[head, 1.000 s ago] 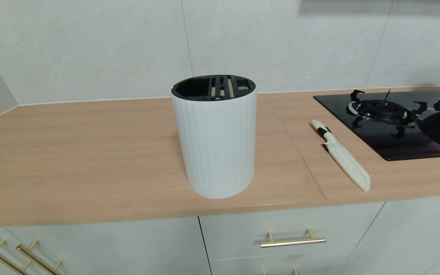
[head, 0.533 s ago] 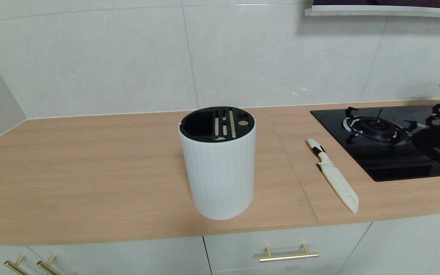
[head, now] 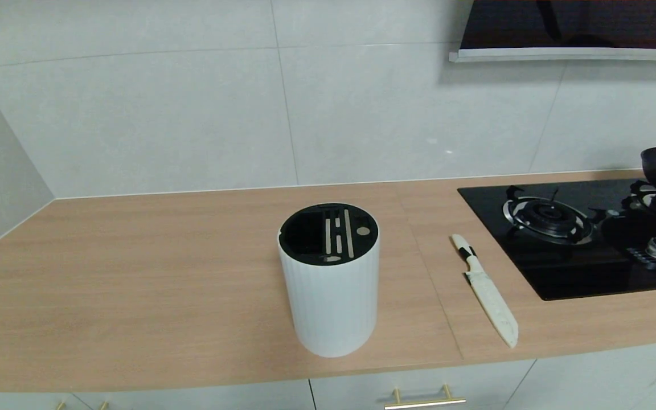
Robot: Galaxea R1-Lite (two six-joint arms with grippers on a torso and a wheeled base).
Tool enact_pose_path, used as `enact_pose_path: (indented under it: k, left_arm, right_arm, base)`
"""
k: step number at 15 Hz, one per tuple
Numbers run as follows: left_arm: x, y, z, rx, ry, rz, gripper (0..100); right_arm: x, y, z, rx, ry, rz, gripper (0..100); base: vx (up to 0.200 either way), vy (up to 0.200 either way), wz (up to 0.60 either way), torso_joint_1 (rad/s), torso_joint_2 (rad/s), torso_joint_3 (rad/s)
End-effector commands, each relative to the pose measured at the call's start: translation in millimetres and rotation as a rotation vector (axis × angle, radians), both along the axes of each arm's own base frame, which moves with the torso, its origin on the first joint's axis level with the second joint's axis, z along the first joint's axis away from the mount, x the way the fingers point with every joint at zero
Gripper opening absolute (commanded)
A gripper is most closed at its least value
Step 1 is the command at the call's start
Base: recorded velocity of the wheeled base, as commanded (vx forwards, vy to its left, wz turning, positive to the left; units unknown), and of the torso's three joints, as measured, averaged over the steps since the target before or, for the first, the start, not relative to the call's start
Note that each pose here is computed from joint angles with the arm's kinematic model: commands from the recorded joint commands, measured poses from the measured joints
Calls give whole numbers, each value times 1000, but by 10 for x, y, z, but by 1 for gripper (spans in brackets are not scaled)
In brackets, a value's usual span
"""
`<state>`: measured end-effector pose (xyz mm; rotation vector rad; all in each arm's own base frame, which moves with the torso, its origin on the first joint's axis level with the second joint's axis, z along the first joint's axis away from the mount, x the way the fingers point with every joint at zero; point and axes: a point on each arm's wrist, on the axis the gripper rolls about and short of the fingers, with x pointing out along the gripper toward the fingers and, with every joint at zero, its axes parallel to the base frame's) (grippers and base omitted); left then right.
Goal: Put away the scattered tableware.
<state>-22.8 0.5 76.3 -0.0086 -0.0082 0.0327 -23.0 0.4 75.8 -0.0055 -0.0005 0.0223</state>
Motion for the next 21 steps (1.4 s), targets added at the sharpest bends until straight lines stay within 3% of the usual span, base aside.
enact_pose_path:
  k: [1, 11, 21]
  left_arm:
    - [0, 0, 0, -1, 0, 1, 100]
    - [0, 0, 0, -1, 0, 1, 100]
    - [0, 0, 0, -1, 0, 1, 100]
  right_arm:
    - [0, 0, 0, -1, 0, 1, 100]
    - [2, 0, 0, -1, 2, 1, 100]
    - [0, 0, 0, -1, 0, 1, 100]
  base:
    - [0, 0, 0, 261, -569, -305]
    - [0, 0, 0, 227, -476, -247]
    - [0, 0, 0, 7, -12, -7]
